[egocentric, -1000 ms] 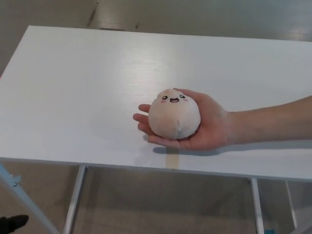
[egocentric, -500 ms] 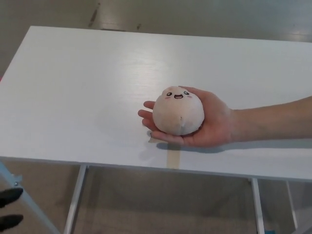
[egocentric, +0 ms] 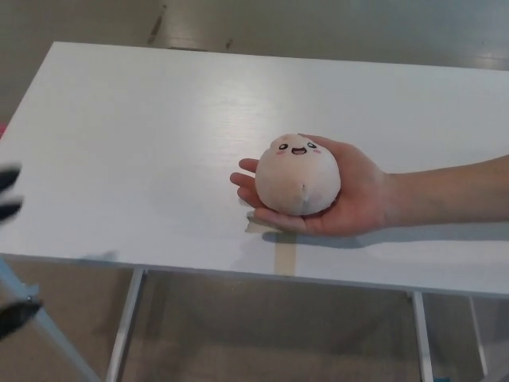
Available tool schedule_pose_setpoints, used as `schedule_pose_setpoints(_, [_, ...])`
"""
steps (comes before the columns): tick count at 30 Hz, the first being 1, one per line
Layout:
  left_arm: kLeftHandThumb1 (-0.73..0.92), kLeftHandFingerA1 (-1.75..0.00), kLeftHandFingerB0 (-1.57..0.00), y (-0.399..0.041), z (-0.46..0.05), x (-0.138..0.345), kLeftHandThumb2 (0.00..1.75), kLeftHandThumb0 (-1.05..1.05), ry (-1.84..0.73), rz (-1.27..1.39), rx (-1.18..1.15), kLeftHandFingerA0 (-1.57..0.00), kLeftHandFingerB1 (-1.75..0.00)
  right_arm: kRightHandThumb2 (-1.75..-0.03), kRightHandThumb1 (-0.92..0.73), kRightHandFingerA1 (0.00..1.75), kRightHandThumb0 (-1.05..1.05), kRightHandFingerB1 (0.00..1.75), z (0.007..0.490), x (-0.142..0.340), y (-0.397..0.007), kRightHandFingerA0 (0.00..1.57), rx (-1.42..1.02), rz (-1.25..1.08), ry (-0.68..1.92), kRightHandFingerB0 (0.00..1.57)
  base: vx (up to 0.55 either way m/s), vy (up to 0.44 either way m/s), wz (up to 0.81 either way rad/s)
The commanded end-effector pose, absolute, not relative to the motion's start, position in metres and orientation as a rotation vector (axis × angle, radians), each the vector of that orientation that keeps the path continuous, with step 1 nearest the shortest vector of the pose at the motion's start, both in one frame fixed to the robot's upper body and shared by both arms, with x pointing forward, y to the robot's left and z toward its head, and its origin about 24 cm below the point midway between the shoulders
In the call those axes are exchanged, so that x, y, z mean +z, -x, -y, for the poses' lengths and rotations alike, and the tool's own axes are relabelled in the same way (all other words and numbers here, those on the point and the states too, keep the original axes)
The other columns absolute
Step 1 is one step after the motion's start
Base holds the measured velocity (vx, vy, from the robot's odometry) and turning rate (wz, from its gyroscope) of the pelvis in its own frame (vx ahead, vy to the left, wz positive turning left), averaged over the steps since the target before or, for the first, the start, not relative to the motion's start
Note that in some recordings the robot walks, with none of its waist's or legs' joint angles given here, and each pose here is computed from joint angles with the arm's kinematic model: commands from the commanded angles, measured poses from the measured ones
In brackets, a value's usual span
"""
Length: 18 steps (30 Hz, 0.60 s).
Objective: Use the left hand to take the pink dumpling toy on a person's hand and put it on the desk.
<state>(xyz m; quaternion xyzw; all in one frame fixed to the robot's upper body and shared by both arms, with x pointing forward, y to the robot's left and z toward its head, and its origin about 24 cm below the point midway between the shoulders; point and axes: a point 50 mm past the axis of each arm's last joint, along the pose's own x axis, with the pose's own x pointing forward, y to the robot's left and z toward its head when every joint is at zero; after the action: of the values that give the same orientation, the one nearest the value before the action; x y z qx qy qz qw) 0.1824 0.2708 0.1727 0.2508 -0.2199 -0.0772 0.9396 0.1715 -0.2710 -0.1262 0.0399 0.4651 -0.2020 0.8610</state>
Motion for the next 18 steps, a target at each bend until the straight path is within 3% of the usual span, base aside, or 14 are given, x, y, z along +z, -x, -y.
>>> schedule_pose_setpoints(1, [0.45, -0.35, -0.26, -0.190, -0.208, 0.272, 0.55, -0.61, -0.504, 0.809, -0.450, -0.29, -0.29, -0.59, -0.64, 0.45, -0.20, 0.46, 0.271, -0.128, -0.169, 0.59, -0.427, -0.987, -0.104, 0.59, 0.00, 0.000, 0.00])
schedule_pose_setpoints(3, [0.46, -0.33, -0.26, -0.201, -0.202, 0.275, 0.55, -0.62, -0.527, 0.782, -0.463, -0.26, -0.29, -0.59, -0.64, 0.44, -0.20, 0.46, 0.271, -0.128, -0.169, 0.58, -0.429, -0.984, -0.113, 0.58, 0.00, 0.000, 0.00])
schedule_pose_setpoints(4, [0.20, -0.52, -0.10, -0.216, -0.194, 0.277, 0.83, -0.29, -0.558, 0.749, -0.471, -0.10, -0.50, -0.59, -0.64, 0.44, -0.20, 0.44, 0.271, -0.128, -0.169, 0.58, -0.428, -0.982, -0.114, 0.55, 0.00, 0.000, 0.00])
schedule_pose_setpoints(5, [0.20, -0.52, -0.10, -0.227, -0.188, 0.277, 0.83, -0.29, -0.585, 0.730, -0.471, -0.10, -0.50, -0.59, -0.64, 0.44, -0.20, 0.44, 0.272, -0.128, -0.168, 0.57, -0.425, -0.984, -0.112, 0.55, 0.00, 0.000, 0.00])
schedule_pose_setpoints(12, [0.20, -0.52, -0.10, -0.265, -0.159, 0.281, 0.83, -0.28, -0.698, 0.697, -0.479, -0.10, -0.50, -0.58, -0.63, 0.44, -0.20, 0.45, 0.273, -0.129, -0.164, 0.58, -0.436, -0.995, -0.100, 0.57, 0.00, 0.000, 0.01])
schedule_pose_setpoints(13, [0.46, -0.32, -0.25, -0.278, -0.146, 0.281, 0.55, -0.60, -0.734, 0.684, -0.493, -0.27, -0.30, -0.58, -0.63, 0.44, -0.20, 0.45, 0.273, -0.129, -0.164, 0.59, -0.438, -1.000, -0.089, 0.58, 0.00, 0.000, 0.00])
schedule_pose_setpoints(18, [0.47, -0.32, -0.25, -0.299, -0.119, 0.278, 0.55, -0.60, -0.833, 0.656, -0.532, -0.28, -0.29, -0.59, -0.63, 0.44, -0.21, 0.45, 0.275, -0.129, -0.161, 0.59, -0.441, -1.003, -0.072, 0.57, 0.00, 0.000, 0.00])
